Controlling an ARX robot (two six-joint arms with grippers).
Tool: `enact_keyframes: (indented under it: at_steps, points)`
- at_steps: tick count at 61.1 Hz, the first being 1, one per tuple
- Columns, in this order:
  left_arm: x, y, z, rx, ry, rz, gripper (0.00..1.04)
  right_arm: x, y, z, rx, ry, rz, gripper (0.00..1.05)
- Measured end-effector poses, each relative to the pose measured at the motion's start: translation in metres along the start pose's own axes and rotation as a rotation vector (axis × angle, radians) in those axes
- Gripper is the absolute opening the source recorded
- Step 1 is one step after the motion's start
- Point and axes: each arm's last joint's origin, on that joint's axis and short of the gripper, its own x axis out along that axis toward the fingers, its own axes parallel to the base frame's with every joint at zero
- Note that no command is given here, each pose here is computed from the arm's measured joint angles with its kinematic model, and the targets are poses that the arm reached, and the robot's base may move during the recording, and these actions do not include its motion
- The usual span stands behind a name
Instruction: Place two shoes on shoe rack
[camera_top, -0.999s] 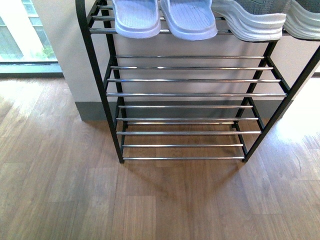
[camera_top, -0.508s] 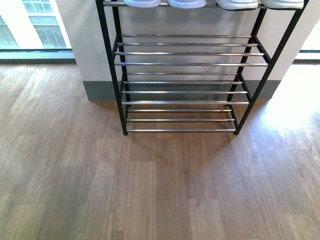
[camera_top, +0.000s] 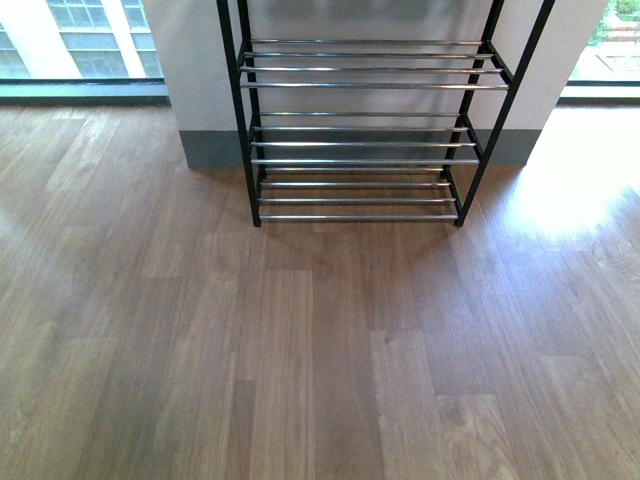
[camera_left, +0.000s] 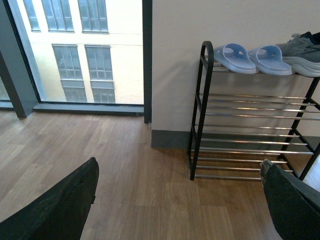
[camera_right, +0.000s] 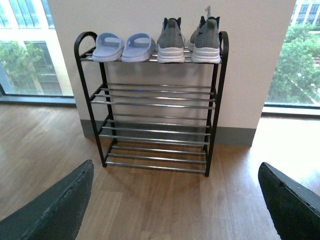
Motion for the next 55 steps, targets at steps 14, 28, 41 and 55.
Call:
enact_keyframes:
  at_steps: [14, 28, 41, 55]
  points:
    - [0.0000, 0.0000, 0.0000, 0.000, 0.000, 0.000, 0.95, 0.0001, 0.0000, -0.0001, 0.000, 0.002, 0.000, 0.95]
    - [0.0000, 0.0000, 0.0001, 0.000, 0.000, 0.000, 0.95, 0.0001, 0.0000, -0.0001, 0.000, 0.001, -0.001, 0.95]
    - [0.0000, 0.0000, 0.0000, 0.000, 0.000, 0.000, 0.95, 0.0001, 0.0000, -0.0001, 0.000, 0.002, -0.001, 0.95]
    - [0.0000, 0.0000, 0.0000, 0.000, 0.000, 0.000, 0.95, 0.0001, 0.0000, -0.0001, 0.000, 0.002, -0.001, 0.95]
